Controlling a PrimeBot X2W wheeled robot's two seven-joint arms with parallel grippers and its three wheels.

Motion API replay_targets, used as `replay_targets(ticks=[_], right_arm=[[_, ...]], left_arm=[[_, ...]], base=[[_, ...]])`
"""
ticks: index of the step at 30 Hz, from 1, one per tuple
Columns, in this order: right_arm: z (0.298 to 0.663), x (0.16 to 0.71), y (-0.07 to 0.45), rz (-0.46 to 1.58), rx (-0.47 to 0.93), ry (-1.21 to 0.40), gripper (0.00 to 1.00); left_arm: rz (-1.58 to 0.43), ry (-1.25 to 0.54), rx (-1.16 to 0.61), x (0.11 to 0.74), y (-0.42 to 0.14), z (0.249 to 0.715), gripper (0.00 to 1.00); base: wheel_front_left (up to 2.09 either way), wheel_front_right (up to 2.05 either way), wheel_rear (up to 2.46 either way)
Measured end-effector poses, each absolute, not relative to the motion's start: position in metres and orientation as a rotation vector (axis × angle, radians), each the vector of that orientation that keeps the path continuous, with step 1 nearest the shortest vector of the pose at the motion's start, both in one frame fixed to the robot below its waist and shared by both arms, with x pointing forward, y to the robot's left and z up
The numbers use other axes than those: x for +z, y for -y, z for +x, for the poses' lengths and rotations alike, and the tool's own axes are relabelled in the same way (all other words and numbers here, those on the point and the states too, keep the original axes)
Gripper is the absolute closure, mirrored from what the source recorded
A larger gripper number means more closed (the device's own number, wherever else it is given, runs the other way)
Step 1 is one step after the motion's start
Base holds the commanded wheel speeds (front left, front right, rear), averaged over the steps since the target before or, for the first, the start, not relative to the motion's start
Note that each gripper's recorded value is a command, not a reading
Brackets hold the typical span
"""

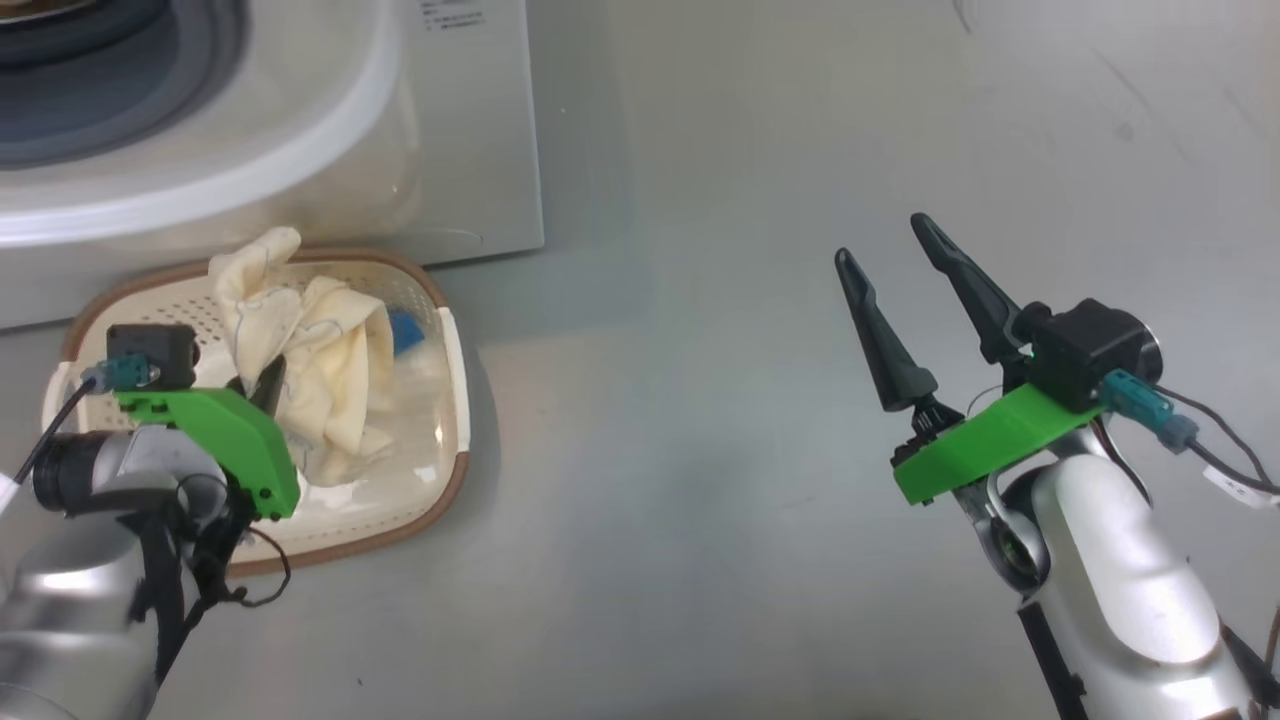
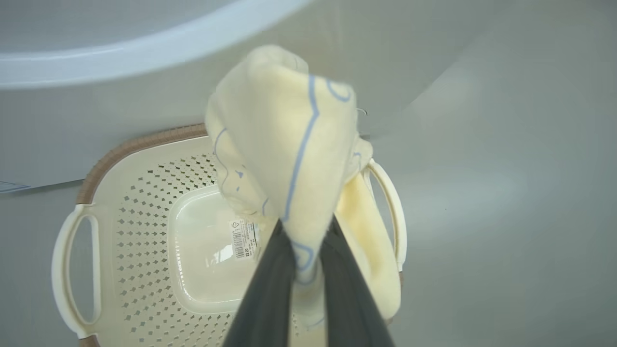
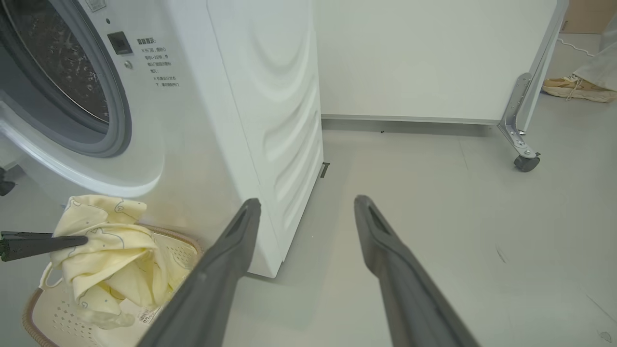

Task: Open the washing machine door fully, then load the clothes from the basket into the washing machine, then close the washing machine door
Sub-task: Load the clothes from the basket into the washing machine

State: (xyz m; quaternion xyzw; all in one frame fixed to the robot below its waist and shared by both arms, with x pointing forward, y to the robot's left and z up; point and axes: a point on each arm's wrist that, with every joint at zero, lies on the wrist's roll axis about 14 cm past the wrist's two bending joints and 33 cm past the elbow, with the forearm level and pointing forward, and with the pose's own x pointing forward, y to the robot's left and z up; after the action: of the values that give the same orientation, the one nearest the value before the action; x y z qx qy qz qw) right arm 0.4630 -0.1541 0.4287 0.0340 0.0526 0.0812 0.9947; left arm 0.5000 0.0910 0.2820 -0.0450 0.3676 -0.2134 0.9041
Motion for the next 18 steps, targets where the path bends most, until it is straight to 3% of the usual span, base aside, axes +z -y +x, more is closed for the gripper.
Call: replay_targets(ticks=[18], right_arm=[[0.418, 0.480, 0.128, 0.086, 0.225, -0.013, 0.00]], left_arm=[[-0.102, -0.382, -0.347, 0.410, -0.133, 0.477, 1.00]], base=[[0.00, 0.00, 0.00]])
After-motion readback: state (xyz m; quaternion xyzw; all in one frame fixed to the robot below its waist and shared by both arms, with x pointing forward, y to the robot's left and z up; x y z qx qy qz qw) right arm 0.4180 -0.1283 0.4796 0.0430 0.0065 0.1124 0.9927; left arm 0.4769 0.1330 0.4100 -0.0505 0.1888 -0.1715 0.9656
